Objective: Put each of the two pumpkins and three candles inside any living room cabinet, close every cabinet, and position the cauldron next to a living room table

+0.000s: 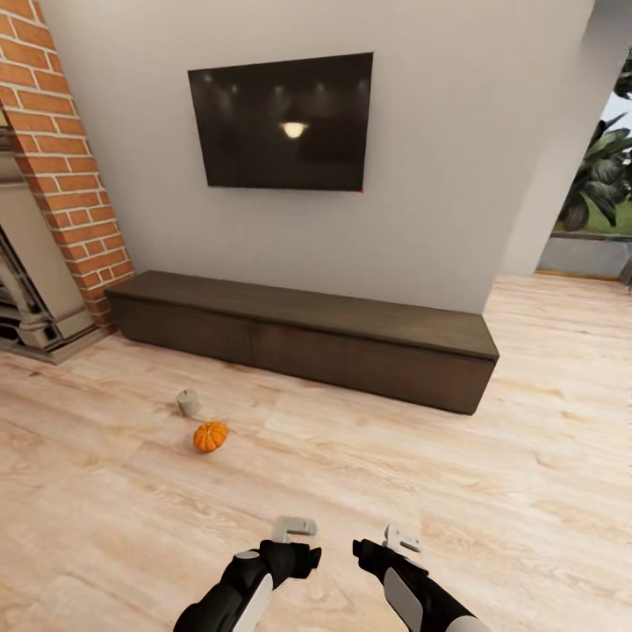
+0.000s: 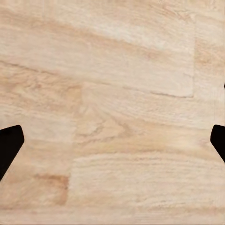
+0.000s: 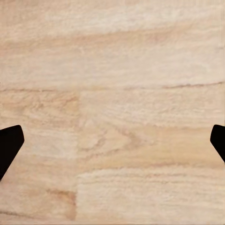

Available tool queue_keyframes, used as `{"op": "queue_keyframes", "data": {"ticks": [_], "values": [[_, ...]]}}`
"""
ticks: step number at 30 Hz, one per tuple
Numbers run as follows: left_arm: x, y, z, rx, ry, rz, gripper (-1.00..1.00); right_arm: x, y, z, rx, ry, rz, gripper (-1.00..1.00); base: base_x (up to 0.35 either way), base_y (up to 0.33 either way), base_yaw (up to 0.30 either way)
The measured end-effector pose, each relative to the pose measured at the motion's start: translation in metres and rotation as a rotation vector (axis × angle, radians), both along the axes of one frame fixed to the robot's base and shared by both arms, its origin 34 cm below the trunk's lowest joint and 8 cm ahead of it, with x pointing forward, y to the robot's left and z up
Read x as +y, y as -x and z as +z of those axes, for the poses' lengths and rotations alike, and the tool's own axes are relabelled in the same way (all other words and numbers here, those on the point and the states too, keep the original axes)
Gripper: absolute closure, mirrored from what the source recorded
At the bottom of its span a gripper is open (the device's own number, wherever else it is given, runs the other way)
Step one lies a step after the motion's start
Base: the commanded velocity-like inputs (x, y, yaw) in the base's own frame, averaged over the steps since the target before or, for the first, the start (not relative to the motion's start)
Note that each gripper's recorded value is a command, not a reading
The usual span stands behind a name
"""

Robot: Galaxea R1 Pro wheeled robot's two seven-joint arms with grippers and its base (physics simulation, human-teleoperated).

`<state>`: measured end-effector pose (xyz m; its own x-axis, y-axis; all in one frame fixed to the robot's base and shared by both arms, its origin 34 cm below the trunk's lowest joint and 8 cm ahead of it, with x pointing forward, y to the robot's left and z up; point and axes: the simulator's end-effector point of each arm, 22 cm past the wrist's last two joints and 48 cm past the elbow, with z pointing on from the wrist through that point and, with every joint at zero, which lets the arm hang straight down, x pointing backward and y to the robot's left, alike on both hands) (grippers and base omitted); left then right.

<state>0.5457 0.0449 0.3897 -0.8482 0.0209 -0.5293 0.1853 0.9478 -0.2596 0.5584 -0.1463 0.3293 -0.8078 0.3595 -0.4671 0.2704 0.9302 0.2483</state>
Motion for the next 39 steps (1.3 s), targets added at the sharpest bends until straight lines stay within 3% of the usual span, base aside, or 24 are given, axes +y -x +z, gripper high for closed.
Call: {"op": "queue_keyframes", "data": {"ticks": [23,39], "values": [[0.0,0.004,-0.008,0.019,0.001,0.0,-1.0,-0.002,0.008,-0.011,0.026,0.002,-0.003,-1.0,0.194,0.26,-0.242],[-0.001,0.007,-0.014,0.031,0.001,-0.001,-1.0,-0.002,0.012,-0.017,0.04,0.007,-0.001,-1.0,0.328,-0.023,-0.206]]}}
